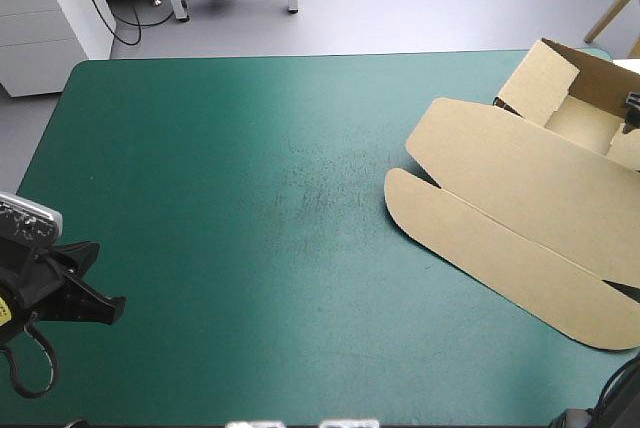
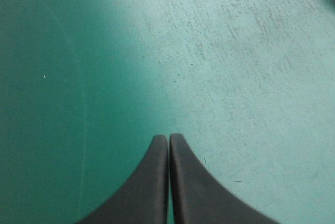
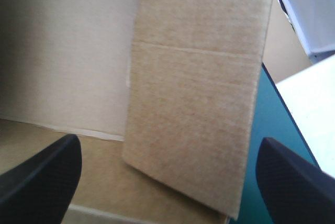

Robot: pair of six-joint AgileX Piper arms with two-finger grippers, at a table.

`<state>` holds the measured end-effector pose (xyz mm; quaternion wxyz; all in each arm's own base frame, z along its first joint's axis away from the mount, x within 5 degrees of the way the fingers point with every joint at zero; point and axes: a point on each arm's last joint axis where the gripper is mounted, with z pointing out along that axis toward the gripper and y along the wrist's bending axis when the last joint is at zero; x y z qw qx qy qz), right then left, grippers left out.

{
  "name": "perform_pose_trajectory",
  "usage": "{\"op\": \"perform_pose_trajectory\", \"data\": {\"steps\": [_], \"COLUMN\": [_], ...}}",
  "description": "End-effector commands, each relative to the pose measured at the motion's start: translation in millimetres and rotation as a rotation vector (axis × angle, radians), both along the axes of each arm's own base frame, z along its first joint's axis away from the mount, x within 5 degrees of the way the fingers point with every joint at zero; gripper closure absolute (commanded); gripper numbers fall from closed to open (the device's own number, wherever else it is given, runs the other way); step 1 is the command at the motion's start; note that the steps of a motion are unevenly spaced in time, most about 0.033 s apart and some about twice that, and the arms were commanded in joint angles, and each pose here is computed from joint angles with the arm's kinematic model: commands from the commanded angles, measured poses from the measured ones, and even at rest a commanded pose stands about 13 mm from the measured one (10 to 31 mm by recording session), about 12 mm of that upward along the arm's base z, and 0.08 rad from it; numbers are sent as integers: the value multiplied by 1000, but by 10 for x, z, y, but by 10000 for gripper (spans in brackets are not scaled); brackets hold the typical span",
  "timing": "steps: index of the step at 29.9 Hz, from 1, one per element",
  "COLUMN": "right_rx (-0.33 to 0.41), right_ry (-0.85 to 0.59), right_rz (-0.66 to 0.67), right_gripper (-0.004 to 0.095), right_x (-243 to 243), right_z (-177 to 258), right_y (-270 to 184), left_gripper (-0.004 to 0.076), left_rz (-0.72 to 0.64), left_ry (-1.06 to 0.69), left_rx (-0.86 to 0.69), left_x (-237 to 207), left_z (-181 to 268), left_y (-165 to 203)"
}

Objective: Fold the box

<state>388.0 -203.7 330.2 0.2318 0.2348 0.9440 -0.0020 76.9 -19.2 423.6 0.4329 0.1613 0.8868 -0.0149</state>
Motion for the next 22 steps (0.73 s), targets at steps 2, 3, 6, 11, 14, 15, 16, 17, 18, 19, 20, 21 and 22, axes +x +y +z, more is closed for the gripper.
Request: {"op": "perform_pose_trajectory", "data": {"steps": [2, 3, 6, 11, 14, 15, 16, 17, 18, 19, 20, 21, 22], "right_rx": [-8, 19, 26, 8, 4, -3, -6, -7, -6, -7, -9, -10, -15], "right_ry": [-289, -331, -414, -446, -456, -454, -449, -450, -452, -457, -466, -479, -490], "right_rz": [83, 124, 260, 436, 547, 596, 641, 674, 698, 713, 726, 730, 734], "right_gripper": [135, 161, 292, 759, 916, 918, 924, 927, 927, 927, 927, 927, 927], "right_x": [-351, -390, -551, -791, -960, -1004, -1064, -1122, -1176, -1221, -1277, -1340, -1407], "right_z": [938, 1032, 1279, 1448, 1467, 1454, 1428, 1398, 1361, 1331, 1291, 1254, 1211], "right_y": [334, 443, 798, 1388, 1721, 1824, 1922, 2009, 2081, 2129, 2180, 2221, 2247], "left_gripper": [734, 734, 734, 734, 734, 734, 734, 734, 734, 734, 734, 734, 734], "left_rz": [23, 22, 20, 20, 36, 49, 68, 86, 92, 92, 90, 82, 68], "left_ry": [12, 13, 14, 14, 20, 23, 29, 32, 33, 33, 27, 12, -7], "left_rx": [24, 23, 21, 21, -3, -19, -45, -69, -76, -76, -77, -77, -73], "left_x": [-34, -34, -35, -35, -36, -36, -37, -36, -36, -36, -37, -46, -44], "left_z": [30, 30, 29, 29, 29, 29, 28, 30, 30, 30, 35, 34, 27], "left_y": [46, 44, 42, 42, 39, 39, 37, 36, 36, 36, 36, 40, 38]}}
